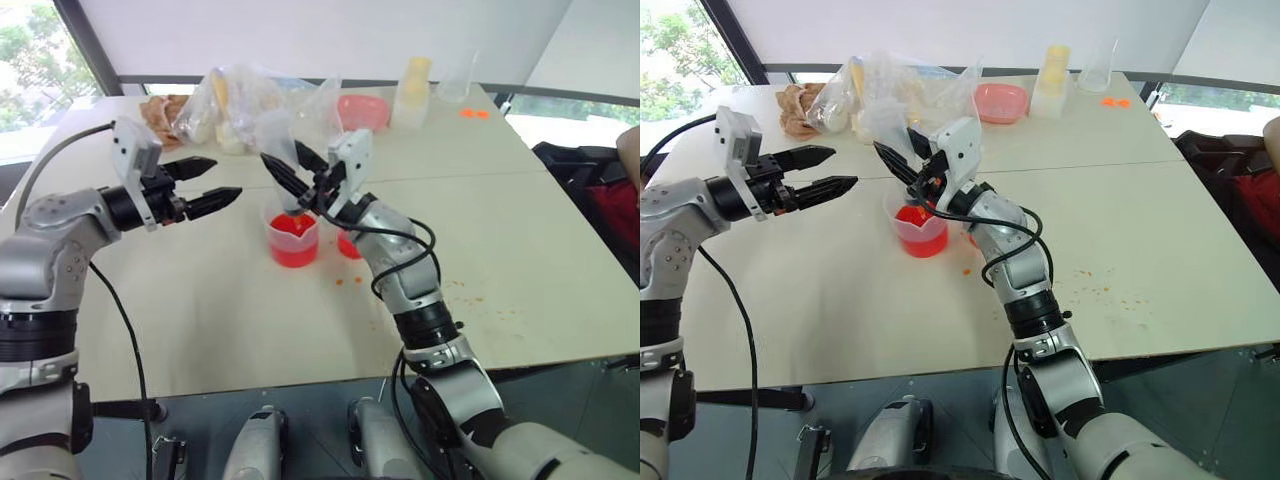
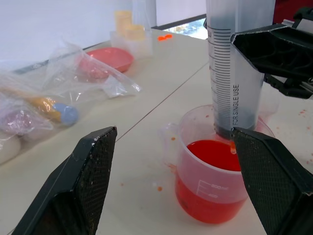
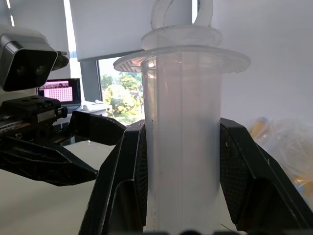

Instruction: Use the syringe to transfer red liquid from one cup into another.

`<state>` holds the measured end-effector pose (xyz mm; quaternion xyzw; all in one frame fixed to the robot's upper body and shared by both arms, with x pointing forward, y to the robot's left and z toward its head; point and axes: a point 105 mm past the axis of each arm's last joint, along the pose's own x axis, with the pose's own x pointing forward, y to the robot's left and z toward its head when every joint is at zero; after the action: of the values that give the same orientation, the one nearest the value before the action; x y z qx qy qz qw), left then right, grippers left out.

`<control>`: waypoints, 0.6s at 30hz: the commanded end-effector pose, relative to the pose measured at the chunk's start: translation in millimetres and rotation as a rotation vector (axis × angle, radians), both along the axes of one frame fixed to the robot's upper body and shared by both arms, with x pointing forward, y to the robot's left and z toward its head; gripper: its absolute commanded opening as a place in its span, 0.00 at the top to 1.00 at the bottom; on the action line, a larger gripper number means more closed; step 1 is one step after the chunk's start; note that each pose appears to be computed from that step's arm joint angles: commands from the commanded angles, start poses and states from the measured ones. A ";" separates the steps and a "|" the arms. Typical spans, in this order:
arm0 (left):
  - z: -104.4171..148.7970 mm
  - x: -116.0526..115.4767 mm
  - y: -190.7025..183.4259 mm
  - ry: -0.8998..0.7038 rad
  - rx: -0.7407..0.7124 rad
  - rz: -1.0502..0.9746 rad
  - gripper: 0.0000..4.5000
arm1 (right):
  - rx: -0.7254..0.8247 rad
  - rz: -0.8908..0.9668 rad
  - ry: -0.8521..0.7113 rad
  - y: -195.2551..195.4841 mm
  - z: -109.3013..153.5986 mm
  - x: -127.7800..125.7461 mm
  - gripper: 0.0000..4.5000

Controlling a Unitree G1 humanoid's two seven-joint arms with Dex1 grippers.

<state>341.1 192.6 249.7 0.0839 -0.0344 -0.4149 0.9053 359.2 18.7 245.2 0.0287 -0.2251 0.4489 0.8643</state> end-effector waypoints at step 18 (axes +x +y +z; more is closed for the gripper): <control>66.5 0.0 -17.5 -0.203 0.011 -0.111 0.13 | -0.082 -0.054 -0.133 21.6 -12.0 8.9 0.69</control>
<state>356.9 172.5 290.8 0.1057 -0.0928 -0.4397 0.8871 371.3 32.0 234.5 -0.0299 -0.2650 0.4221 0.8664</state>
